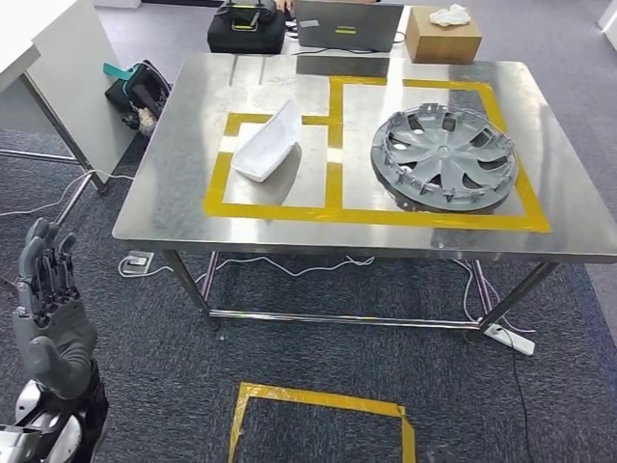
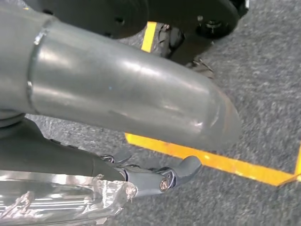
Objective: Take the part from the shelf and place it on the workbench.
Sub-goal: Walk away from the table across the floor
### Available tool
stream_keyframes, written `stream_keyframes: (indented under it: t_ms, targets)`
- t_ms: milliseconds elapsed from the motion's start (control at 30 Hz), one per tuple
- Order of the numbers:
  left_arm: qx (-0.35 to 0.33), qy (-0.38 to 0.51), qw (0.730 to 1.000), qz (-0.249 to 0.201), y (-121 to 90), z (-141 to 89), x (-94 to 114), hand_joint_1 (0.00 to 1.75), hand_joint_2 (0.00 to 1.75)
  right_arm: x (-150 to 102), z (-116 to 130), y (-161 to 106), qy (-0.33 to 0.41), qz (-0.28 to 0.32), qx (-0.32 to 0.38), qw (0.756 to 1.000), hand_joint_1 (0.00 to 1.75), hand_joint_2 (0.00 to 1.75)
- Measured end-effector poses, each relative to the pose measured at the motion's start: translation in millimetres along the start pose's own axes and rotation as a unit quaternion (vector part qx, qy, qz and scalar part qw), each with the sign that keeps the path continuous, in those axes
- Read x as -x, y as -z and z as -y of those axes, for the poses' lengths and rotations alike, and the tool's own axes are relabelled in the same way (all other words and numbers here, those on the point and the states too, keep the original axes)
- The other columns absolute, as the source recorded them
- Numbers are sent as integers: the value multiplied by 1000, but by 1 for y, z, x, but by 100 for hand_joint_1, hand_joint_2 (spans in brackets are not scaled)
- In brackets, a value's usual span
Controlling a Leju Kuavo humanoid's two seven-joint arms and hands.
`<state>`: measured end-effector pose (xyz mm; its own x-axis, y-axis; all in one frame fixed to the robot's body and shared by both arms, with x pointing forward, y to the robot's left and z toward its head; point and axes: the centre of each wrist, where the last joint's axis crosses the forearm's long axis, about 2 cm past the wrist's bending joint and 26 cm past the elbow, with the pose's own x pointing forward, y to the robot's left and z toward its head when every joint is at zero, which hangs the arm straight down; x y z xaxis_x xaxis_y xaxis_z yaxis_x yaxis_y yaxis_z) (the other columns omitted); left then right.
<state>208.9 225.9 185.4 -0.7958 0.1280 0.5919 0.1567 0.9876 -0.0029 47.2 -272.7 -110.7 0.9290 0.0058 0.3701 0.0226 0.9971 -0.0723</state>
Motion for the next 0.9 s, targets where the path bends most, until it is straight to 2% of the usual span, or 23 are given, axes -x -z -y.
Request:
stream_keyframes:
  t_ms: [900]
  targets:
    - [-1,9,1000,1,-1,-3,-2,0,0,-1,0,0,1,0,-2,1000,0,0]
